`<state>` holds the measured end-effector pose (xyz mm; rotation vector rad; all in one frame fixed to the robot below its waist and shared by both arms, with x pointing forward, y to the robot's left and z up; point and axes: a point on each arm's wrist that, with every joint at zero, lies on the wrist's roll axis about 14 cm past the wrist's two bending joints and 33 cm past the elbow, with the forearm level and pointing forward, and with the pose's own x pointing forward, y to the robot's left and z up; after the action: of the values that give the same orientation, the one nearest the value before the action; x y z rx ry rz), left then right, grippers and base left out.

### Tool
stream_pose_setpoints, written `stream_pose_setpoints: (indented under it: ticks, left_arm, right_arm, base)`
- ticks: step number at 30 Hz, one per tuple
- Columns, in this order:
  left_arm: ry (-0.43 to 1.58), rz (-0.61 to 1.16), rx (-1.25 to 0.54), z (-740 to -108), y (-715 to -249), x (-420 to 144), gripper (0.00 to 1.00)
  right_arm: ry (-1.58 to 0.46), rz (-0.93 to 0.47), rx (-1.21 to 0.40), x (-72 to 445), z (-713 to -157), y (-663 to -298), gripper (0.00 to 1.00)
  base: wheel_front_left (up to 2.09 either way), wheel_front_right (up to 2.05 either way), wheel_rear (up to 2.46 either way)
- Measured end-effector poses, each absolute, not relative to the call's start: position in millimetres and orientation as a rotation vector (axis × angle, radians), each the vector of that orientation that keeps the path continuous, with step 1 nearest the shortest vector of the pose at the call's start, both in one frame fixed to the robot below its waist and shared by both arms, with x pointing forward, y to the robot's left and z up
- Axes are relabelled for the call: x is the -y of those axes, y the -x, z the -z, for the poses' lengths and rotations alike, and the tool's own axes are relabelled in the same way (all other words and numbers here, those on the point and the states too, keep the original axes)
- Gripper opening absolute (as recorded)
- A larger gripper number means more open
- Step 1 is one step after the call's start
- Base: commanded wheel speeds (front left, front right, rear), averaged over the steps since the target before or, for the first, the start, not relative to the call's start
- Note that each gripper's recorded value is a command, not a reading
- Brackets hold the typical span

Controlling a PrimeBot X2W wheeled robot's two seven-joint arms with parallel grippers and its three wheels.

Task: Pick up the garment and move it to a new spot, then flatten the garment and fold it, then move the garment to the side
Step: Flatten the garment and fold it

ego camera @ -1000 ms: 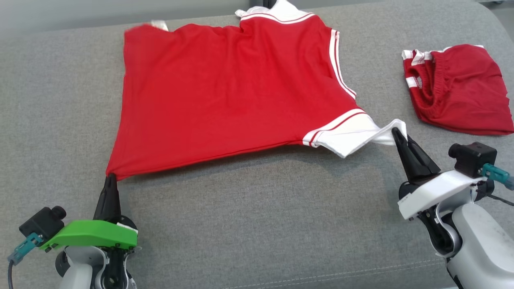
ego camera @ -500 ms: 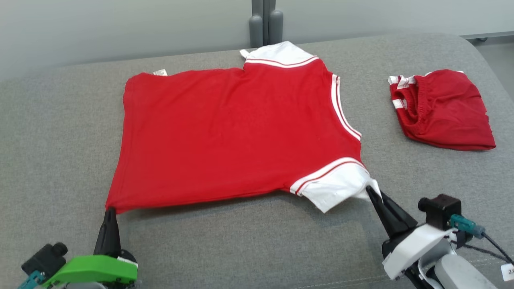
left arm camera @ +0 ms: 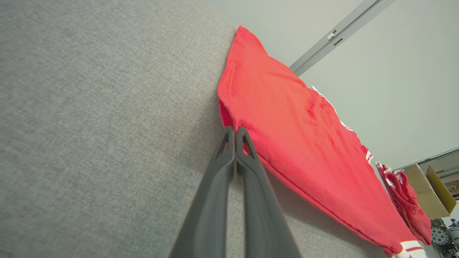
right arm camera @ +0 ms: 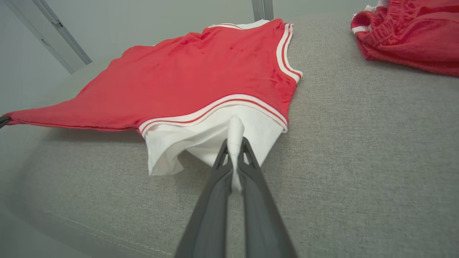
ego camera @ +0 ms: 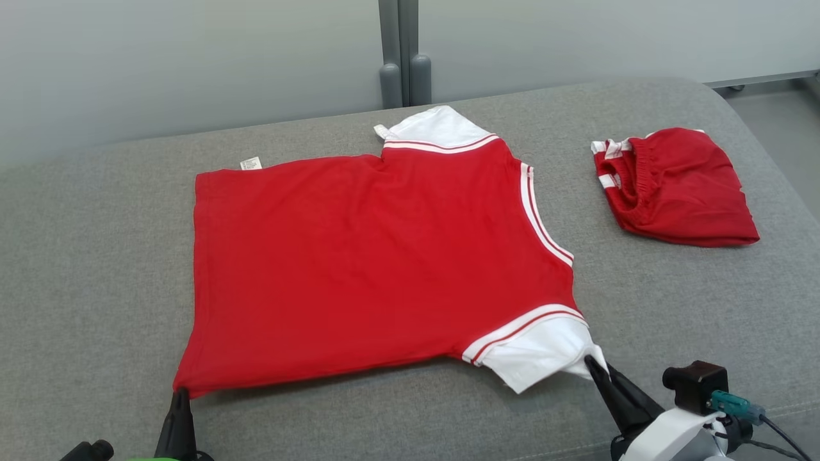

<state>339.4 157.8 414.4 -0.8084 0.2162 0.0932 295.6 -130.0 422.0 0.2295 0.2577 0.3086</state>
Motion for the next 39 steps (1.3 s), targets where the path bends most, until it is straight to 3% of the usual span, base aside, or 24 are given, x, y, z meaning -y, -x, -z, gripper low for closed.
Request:
stream_pose_setpoints:
  ticks: [11,12,13,14,15,16,17,18,30,39]
  left_arm:
    - [0.774,-0.092,-0.280,-397.6,-327.4,-152.8,0.00]
    - [0.769,-0.088,-0.284,-396.8,-326.3,-151.6,0.00]
    - [0.766,-0.087,-0.286,-396.2,-325.4,-151.4,0.00]
    - [0.762,-0.087,-0.289,-395.5,-324.6,-151.4,0.00]
    - [0.761,-0.088,-0.290,-395.0,-324.1,-151.7,0.00]
    - [0.761,-0.089,-0.291,-394.9,-323.8,-151.8,0.16]
    - [0.759,-0.088,-0.290,-395.2,-323.9,-151.9,0.38]
    - [0.743,-0.080,-0.289,-395.8,-324.1,-151.2,1.00]
    - [0.701,-0.039,-0.173,-429.6,-341.0,-156.4,1.00]
    - [0.677,0.034,-0.020,-479.8,-364.6,-151.8,1.00]
  right_arm:
    - [-0.221,-0.343,-0.334,117.1,-400.9,-283.7,0.00]
    - [-0.221,-0.340,-0.338,117.8,-399.8,-283.8,0.07]
    - [-0.220,-0.342,-0.341,117.1,-398.8,-283.6,0.34]
    - [-0.220,-0.343,-0.344,116.6,-397.9,-283.3,0.48]
    - [-0.223,-0.343,-0.346,115.6,-397.5,-283.2,0.86]
    - [-0.225,-0.343,-0.346,114.7,-397.4,-283.3,1.00]
    - [-0.228,-0.342,-0.345,114.2,-397.5,-283.5,1.00]
    - [-0.231,-0.336,-0.343,114.9,-398.0,-284.4,1.00]
    - [-0.207,-0.318,-0.382,127.8,-387.2,-265.0,1.00]
    - [-0.104,-0.354,-0.312,143.2,-407.4,-271.2,1.00]
  base:
    - [0.00,0.00,0.00]
    - [0.00,0.00,0.00]
    - [0.00,0.00,0.00]
    - [0.00,0.00,0.00]
    - [0.00,0.00,0.00]
    - [0.00,0.00,0.00]
    - [0.00,0.00,0.00]
    - [0.00,0.00,0.00]
    - [0.00,0.00,0.00]
    - [0.00,0.00,0.00]
